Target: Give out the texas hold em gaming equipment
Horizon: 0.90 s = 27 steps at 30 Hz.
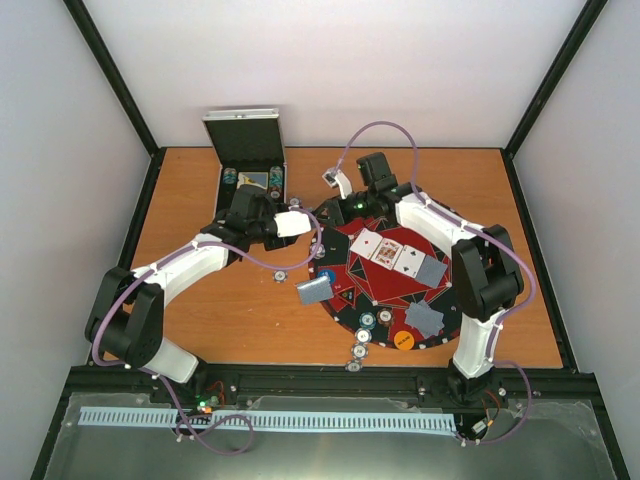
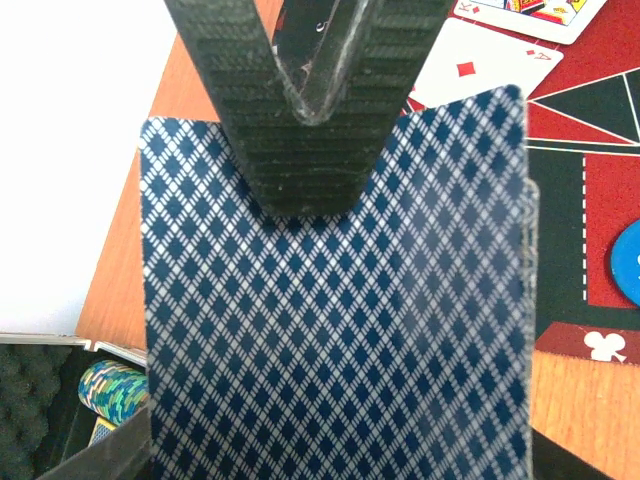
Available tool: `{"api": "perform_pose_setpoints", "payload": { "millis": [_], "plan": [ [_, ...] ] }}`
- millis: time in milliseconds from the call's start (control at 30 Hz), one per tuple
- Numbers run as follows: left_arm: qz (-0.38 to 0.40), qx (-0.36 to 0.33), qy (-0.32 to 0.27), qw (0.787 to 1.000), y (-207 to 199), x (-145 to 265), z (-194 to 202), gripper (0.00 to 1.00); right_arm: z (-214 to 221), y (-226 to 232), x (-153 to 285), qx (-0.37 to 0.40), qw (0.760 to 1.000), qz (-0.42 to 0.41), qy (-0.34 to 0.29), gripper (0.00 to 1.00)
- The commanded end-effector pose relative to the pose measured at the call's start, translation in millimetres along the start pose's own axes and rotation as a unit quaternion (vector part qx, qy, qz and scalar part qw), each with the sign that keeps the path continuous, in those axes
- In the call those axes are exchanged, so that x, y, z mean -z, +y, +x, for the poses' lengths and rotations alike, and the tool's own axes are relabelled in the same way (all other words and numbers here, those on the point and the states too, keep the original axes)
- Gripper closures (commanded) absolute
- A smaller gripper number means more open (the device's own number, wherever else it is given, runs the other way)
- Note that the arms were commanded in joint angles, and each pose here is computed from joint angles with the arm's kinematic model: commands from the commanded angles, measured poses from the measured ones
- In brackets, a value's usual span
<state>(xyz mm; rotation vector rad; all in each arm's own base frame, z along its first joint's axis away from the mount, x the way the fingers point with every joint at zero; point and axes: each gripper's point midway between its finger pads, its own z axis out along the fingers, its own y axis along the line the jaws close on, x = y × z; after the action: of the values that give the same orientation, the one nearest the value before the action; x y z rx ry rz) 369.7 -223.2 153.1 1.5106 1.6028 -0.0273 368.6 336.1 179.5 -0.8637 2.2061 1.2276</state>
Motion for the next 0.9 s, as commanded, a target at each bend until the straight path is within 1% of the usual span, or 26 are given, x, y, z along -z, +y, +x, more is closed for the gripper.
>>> {"api": "perform_pose_setpoints", "payload": {
  "millis": [0, 67, 233, 267, 333, 533, 700, 867],
  "plan": [
    [-0.02, -0.015, -0.025, 0.999, 17.4, 3.9, -14.7, 0.47, -7.9, 24.5, 4.0, 0.009, 0.999, -0.048, 0.0, 0.66],
    [-0.019, -0.016, -0.026, 0.999, 17.0, 4.0, -15.1, 0.47, -10.2, 29.5, 4.6, 0.007, 0.998, -0.062, -0.002, 0.7],
    [-0.017, -0.015, -0.025, 0.999, 15.2, 4.1, -14.2, 0.47, -14.4, 33.9, 4.7, 0.002, 0.997, -0.075, -0.002, 0.85],
    [-0.017, -0.015, -0.025, 0.999, 15.1, 4.2, -14.2, 0.47, -14.5, 33.1, 4.4, 0.0, 0.997, -0.074, 0.0, 0.9],
    [-0.017, -0.015, -0.025, 0.999, 15.1, 4.6, -13.9, 0.47, -14.0, 30.9, 4.3, -0.004, 0.998, -0.068, 0.006, 0.97],
    [-0.014, -0.014, -0.022, 1.0, 12.5, 4.8, -12.2, 0.47, -19.0, 30.7, 15.8, 0.013, 0.999, -0.047, 0.008, 0.97],
    [-0.013, -0.013, -0.022, 1.0, 11.2, 5.4, -11.7, 0.48, -26.7, 32.0, 36.6, 0.037, 0.999, -0.025, 0.004, 0.97],
    [-0.013, -0.012, -0.022, 1.0, 11.0, 5.6, -11.5, 0.48, -26.2, 26.5, 51.9, 0.04, 0.999, -0.008, 0.006, 0.97]
  ]
}}
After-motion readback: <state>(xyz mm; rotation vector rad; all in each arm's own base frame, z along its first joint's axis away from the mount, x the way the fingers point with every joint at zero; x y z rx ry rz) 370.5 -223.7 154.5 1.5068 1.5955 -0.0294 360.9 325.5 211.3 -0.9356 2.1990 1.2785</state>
